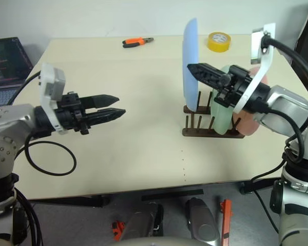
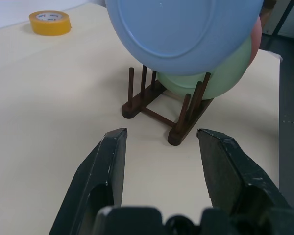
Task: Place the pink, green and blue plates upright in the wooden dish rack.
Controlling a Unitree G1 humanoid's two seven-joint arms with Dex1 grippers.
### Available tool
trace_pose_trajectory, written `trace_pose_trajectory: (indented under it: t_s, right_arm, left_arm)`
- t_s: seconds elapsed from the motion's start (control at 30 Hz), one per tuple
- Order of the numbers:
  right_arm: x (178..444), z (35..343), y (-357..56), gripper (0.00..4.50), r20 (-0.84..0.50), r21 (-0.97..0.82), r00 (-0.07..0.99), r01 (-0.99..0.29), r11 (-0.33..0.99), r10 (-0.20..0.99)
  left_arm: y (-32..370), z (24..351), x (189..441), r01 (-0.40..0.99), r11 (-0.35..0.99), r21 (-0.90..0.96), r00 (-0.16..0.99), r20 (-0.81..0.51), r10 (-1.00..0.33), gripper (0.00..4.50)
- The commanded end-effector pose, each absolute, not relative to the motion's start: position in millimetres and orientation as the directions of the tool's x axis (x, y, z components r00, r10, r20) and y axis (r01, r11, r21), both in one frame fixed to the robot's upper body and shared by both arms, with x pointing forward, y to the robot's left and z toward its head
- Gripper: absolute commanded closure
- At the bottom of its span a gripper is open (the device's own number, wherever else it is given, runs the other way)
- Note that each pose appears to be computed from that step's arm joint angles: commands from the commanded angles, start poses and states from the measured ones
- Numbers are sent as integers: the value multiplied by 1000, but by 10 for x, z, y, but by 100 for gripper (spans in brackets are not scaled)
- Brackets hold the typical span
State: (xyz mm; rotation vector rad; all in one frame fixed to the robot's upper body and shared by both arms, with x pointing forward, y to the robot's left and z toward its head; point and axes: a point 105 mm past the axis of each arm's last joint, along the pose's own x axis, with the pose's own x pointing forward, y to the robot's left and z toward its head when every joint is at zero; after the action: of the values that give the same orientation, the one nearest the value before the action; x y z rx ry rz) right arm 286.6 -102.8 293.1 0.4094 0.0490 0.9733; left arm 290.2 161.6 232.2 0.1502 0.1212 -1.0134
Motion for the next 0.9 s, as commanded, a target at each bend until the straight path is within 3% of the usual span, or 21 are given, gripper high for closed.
trace_pose_trajectory:
  t_s: [0.03,0.7,0.83,0.9]
  right_arm:
    - [2810,3021,-1059,450,184,343,569,-801,490,802]
    - [2857,2723,-1129,450,119,416,610,-747,518,784]
    - [2849,2741,-1125,353,121,410,603,-754,513,789]
    - [2842,2758,-1129,280,125,398,601,-759,515,789]
  left_arm:
    - [1603,2400,2890,855,508,105,518,-151,-842,202]
    - [1593,2395,2901,855,507,106,518,-149,-842,202]
    - [1595,2395,2904,856,506,107,517,-149,-843,196]
    - [1594,2398,2907,856,506,108,517,-149,-843,196]
